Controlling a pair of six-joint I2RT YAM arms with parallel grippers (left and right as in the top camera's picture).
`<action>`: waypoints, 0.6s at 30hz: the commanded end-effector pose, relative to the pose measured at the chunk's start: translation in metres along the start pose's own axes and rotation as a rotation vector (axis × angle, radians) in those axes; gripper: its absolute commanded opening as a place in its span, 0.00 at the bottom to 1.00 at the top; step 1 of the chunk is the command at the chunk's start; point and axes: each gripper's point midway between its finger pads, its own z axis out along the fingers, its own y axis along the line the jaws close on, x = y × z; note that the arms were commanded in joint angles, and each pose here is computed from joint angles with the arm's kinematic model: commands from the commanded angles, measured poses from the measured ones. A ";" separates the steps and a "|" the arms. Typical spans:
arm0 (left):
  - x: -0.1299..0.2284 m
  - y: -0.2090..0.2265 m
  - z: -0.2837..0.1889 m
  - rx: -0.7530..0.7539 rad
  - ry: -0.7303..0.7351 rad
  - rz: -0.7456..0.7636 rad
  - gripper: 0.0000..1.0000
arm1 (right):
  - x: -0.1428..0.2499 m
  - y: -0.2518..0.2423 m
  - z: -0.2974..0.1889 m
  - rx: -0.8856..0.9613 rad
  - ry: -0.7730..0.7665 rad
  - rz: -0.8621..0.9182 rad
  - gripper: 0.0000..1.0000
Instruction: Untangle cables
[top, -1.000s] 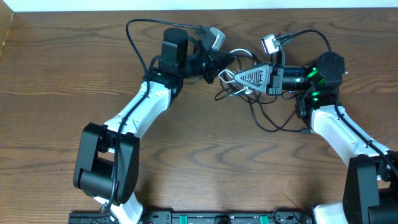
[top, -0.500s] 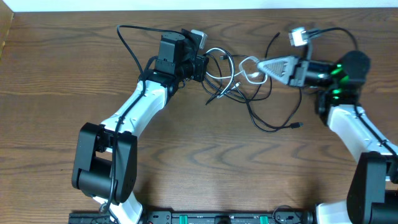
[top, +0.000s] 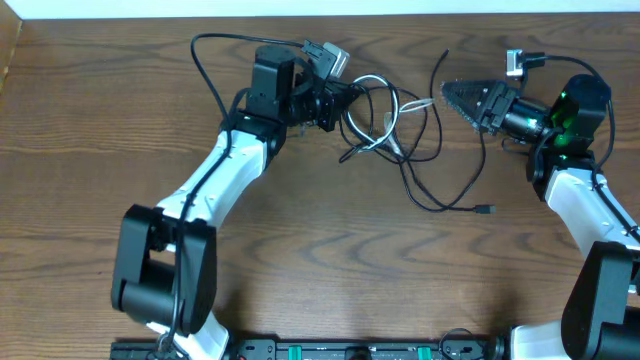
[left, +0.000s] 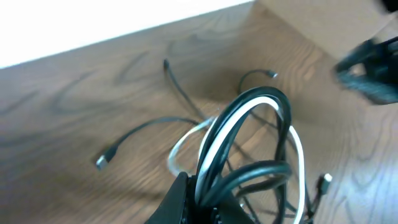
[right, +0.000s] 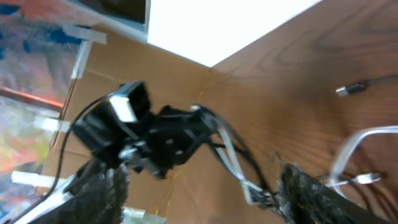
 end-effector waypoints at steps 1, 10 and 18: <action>-0.050 -0.020 -0.039 0.017 -0.113 0.088 0.08 | -0.003 0.005 0.000 -0.006 -0.002 -0.066 0.85; -0.101 -0.053 -0.093 -0.005 -0.249 0.193 0.08 | 0.040 0.029 0.033 -0.097 0.157 -0.076 0.99; -0.104 -0.057 -0.096 -0.001 -0.254 0.198 0.07 | 0.071 0.066 0.076 -0.183 0.203 -0.206 0.99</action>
